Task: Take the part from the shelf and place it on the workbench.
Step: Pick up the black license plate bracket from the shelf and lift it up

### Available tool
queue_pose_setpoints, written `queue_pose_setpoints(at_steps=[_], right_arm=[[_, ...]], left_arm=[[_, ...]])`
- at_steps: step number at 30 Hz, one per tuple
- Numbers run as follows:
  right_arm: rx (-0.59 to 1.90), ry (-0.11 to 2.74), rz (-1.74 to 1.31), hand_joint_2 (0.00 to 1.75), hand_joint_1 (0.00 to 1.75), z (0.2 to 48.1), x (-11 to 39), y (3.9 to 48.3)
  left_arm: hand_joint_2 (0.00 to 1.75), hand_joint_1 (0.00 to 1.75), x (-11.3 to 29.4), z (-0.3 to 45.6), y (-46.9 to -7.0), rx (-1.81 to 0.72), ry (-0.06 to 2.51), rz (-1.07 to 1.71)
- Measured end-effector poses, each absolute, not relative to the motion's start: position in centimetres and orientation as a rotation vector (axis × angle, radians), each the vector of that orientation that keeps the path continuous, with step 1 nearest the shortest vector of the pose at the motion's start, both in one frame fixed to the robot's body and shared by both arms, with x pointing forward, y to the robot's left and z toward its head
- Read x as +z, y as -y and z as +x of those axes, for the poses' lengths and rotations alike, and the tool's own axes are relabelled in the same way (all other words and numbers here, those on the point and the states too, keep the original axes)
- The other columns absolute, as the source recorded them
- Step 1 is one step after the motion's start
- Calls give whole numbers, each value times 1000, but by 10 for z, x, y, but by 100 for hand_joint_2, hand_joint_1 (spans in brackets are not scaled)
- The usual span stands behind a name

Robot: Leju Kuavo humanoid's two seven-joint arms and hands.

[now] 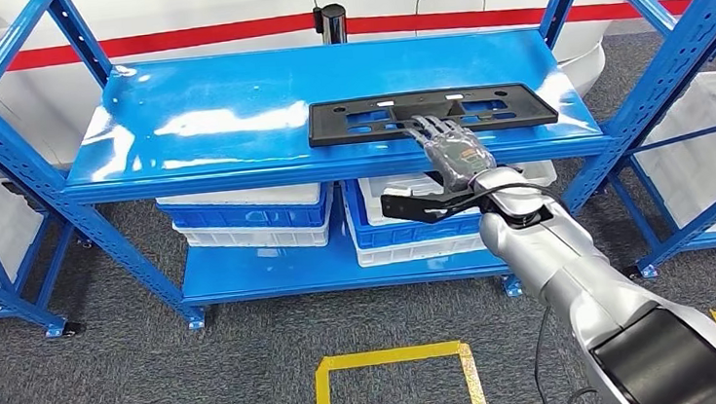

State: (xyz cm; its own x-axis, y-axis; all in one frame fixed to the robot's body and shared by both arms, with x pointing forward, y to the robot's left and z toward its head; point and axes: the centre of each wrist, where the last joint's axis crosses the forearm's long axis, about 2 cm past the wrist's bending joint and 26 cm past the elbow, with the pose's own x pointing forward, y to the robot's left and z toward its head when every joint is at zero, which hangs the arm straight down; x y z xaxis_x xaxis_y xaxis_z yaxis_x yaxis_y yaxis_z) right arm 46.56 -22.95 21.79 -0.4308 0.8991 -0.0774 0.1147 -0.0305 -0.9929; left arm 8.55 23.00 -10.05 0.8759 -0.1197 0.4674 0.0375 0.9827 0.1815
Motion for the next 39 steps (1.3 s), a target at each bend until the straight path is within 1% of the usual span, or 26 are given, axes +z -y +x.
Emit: queue_pose_setpoints(at_steps=[13,18,30,39], right_arm=[[1482,1593,-1136,175,0,472,234,250],[1510,1553,-1146,175,0,469,228,255],[1534,1528,-1131,175,0,464,217,259],[1542,1539,-1135,175,0,465,220,255]], left_arm=[[0,0,-100,87,-228,-97,498,149],[0,0,-100,90,-229,-101,505,137],[0,0,-99,92,-230,-88,515,143],[0,0,-99,92,-231,-78,521,152]])
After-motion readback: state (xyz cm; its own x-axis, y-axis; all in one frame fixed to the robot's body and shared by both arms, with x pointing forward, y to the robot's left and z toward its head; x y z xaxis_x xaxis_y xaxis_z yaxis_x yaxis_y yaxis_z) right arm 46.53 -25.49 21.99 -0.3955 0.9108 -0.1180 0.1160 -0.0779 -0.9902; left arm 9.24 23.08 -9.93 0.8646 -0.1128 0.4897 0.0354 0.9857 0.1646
